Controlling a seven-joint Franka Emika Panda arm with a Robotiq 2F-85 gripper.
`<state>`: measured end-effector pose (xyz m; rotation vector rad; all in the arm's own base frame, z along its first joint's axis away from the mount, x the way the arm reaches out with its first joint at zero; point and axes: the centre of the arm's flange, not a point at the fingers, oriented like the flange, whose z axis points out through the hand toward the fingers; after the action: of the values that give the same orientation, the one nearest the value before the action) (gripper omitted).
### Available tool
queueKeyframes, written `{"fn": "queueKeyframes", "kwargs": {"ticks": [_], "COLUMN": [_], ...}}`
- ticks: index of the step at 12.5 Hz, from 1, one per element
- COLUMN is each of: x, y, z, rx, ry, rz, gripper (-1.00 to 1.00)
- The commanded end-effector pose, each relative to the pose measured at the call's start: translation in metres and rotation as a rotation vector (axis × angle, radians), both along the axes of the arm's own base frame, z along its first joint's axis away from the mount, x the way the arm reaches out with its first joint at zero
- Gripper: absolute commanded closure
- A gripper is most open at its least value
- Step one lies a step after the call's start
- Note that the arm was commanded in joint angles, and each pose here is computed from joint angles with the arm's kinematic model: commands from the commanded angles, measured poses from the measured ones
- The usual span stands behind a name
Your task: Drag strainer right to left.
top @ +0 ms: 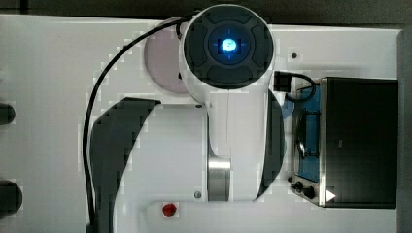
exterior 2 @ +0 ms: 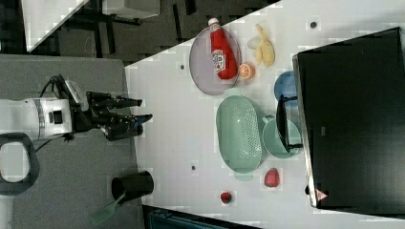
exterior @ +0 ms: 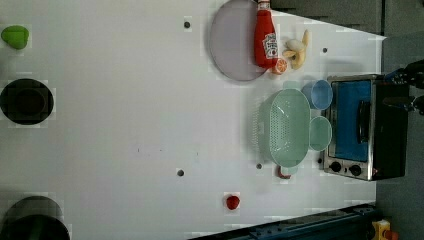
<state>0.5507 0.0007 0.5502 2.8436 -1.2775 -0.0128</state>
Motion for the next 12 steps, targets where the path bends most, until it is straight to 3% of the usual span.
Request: {"fn": "queueKeyframes", "kwargs": {"ticks": [1,4,7,10,12], "x": [-0.164,-0.151,-0.125,-0.099,-0.089], "y": [-0.041,-0.037,-0.033,-0.025,-0.021], "z": [0.095,0.055,-0.022,-0.119,-0.180], "rx": [0.002,-0.002,-0.011,-0.023,-0.030], "ry": [-0.014,0.045,0.088,0.078,0.059], "rz": [-0.153,-0.146,-0.161,-0.233,-0.365], "gripper": [-0.40,-1.00,-1.00,-1.00,-1.00]}}
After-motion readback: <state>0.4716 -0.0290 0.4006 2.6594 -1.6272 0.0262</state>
